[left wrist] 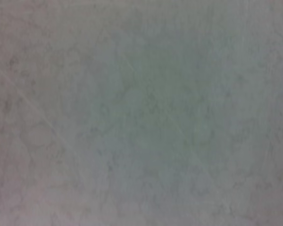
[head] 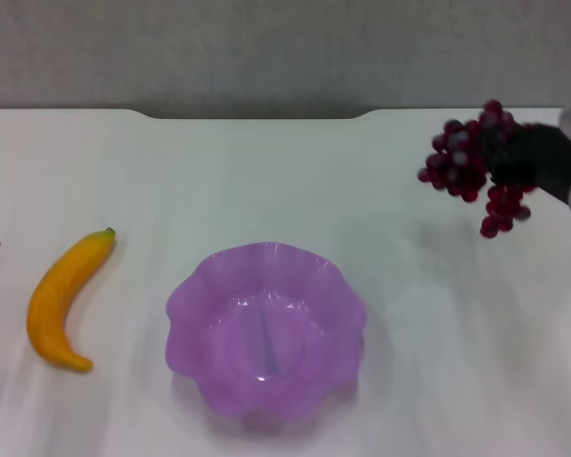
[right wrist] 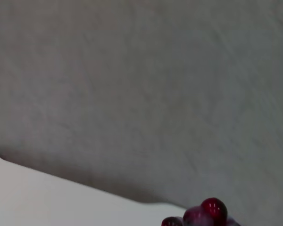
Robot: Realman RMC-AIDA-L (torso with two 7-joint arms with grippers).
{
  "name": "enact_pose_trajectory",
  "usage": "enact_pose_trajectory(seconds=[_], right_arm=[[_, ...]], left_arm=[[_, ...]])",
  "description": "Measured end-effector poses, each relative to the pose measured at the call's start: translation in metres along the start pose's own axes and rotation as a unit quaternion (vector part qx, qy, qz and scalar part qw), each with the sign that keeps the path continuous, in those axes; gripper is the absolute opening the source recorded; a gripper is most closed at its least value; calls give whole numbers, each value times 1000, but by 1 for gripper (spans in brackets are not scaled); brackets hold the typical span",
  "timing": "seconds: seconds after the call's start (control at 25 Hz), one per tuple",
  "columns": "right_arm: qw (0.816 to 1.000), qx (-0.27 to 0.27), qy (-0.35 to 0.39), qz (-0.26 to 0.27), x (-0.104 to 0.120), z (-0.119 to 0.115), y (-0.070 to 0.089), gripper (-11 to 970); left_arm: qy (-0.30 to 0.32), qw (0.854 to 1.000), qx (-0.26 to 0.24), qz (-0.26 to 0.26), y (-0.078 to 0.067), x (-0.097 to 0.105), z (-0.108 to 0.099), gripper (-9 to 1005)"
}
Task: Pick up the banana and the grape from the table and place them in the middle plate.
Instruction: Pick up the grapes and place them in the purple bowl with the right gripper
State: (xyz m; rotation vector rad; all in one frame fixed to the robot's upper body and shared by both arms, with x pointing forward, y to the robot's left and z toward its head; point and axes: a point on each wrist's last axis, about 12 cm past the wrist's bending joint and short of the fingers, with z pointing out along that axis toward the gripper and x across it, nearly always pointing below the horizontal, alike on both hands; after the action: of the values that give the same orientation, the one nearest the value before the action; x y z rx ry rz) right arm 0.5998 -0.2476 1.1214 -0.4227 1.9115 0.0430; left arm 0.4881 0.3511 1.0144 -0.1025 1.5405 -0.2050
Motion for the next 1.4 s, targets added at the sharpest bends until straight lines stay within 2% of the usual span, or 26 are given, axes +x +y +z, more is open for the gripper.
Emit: enact_pose_trajectory(seconds=[0.2,0.4,0.68,0.8,0.92,1.08,1.16,1.4], right_arm=[[998,-35,-26,-33,-28,-3,20,264],[992,-91,-46,-69,-50,-7,56,255],[974,-190,-22,-125,-52,-12,117,251],[965,-219,-9,-141,-44,-14,136,250],[962,-234,3,-143,-35,-16,145,249],[959,-253,38,-121,-22,-13,149,248],[957,-259,60,-115,-12,-11,150,247],[956,-259,81,-111,0,-8,148,247]], left_arm=[[1,1000,0,0,-1,0,1,896],[1,1000,1,0,-1,0,1,896],[0,1000,1,0,-1,0,1,896],[-1,1000,1,0,-1,0,1,896],[-1,1000,1,0,-1,0,1,896],[-1,1000,1,-1,-1,0,1,895],[-1,1000,1,-1,-1,0,1,895],[0,1000,3,-2,-1,0,1,895]])
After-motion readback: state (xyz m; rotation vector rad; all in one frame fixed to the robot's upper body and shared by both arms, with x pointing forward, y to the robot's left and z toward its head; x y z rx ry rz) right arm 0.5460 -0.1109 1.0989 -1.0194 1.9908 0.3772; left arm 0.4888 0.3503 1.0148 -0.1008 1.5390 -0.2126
